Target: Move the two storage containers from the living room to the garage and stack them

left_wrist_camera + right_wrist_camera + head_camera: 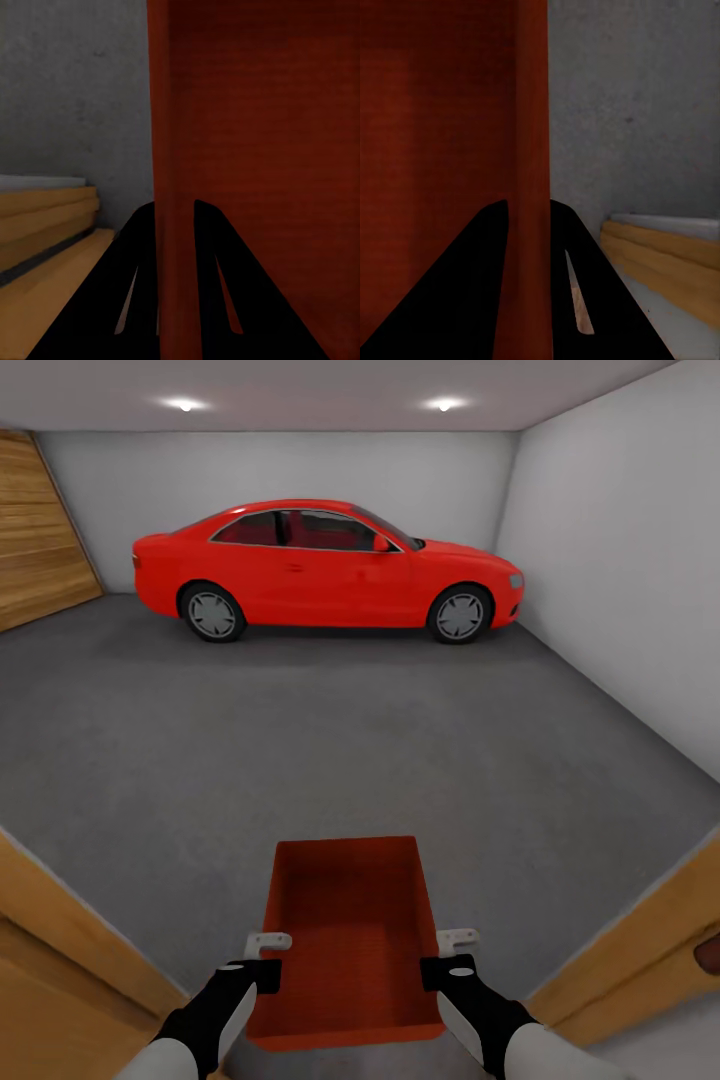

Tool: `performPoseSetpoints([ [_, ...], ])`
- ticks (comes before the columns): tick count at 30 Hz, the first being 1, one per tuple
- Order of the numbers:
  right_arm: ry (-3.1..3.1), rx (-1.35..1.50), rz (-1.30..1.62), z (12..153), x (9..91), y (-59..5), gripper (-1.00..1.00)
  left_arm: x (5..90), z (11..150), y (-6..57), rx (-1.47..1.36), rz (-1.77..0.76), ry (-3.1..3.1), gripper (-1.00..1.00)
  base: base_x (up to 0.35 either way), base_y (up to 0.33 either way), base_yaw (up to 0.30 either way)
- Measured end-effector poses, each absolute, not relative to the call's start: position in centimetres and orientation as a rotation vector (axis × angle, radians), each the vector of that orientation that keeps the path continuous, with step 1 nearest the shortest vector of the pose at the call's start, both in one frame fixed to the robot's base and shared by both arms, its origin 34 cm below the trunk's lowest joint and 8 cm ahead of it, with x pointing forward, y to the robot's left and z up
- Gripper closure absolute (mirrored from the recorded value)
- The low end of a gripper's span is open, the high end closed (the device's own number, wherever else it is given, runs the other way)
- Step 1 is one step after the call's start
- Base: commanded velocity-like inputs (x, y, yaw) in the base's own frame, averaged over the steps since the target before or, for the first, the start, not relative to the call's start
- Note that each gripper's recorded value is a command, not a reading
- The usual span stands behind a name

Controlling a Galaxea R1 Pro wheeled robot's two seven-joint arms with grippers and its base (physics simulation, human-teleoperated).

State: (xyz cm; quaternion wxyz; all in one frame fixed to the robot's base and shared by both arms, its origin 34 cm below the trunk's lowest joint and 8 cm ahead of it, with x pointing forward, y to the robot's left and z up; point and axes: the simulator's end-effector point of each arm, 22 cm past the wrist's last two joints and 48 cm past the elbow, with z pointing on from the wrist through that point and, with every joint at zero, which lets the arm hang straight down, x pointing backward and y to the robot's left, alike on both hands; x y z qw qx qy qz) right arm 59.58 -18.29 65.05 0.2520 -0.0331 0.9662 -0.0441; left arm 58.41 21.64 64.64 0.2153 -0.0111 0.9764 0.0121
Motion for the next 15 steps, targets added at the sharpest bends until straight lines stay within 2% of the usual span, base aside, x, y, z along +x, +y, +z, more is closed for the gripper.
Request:
performPoseSetpoints([
  [15,2.630,-0.089,-0.120,65.01,59.50,-18.30,1.00,58.34,64.59,21.63,-0.031,0.033,2.709,1.00,0.323,0.000,0.000],
])
